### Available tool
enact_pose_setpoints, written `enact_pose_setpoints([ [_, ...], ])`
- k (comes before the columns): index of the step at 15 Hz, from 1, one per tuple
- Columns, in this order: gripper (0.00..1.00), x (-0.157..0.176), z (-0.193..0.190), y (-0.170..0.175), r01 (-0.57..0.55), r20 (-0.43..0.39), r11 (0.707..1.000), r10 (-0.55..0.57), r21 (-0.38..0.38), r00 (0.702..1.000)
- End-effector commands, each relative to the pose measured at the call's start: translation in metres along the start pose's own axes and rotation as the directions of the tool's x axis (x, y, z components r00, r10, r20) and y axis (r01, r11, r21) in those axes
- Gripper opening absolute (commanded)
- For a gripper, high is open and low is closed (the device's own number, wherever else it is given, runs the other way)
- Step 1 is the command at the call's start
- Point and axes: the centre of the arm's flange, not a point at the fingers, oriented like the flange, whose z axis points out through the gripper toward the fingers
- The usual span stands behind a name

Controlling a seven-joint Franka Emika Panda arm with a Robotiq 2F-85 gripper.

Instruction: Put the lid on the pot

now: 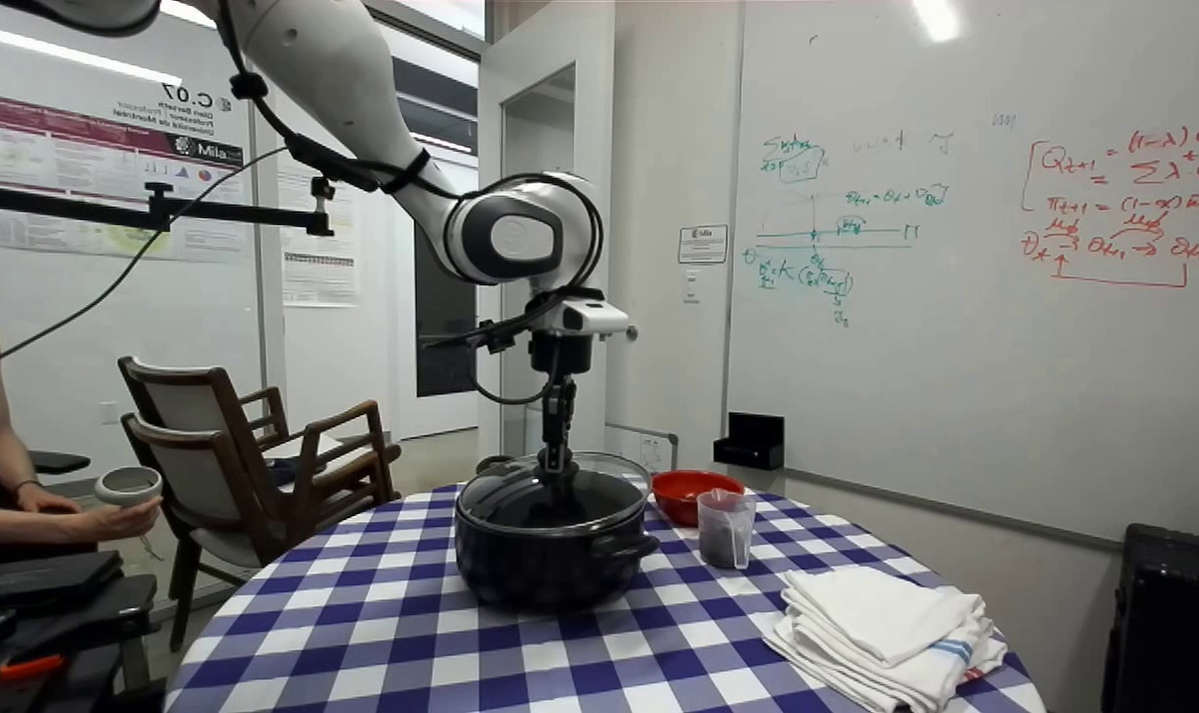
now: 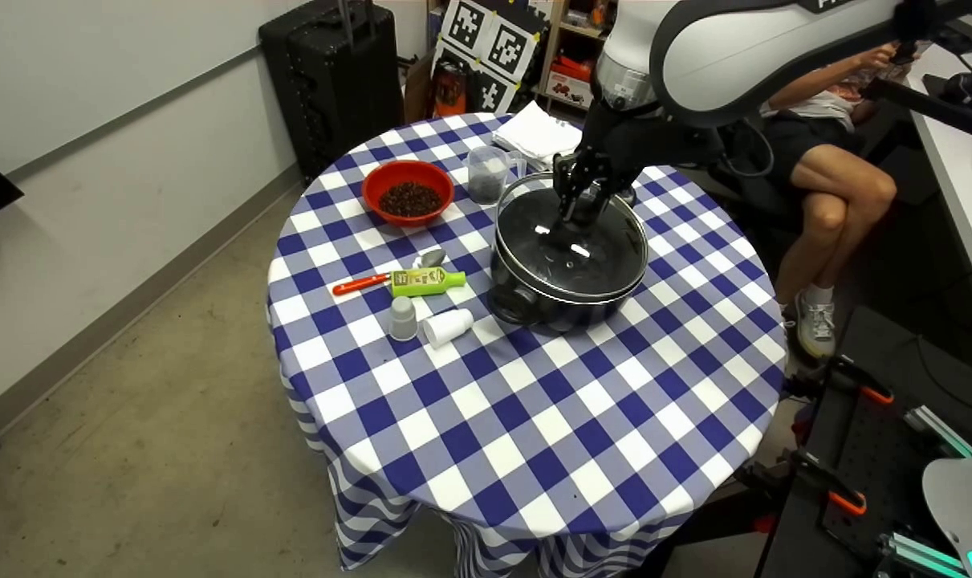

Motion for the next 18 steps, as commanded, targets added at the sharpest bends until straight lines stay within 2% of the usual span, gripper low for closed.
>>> enact_pose_setpoints([
  [1, 0.26, -0.006, -0.009, -0.003, -0.007, -0.009, 1.0, 0.007, 0.005, 1.0],
  [16, 0.26, -0.018, -0.01, -0.003, 0.035, -0.001, 0.999, -0.035, -0.037, 0.999],
  [17, 0.76, -0.019, -0.009, -0.004, 0.038, -0.001, 0.999, -0.038, -0.04, 0.999],
  [18, 0.78, -0.019, -0.009, -0.004, 0.04, 0.0, 0.998, -0.04, -0.042, 0.999],
])
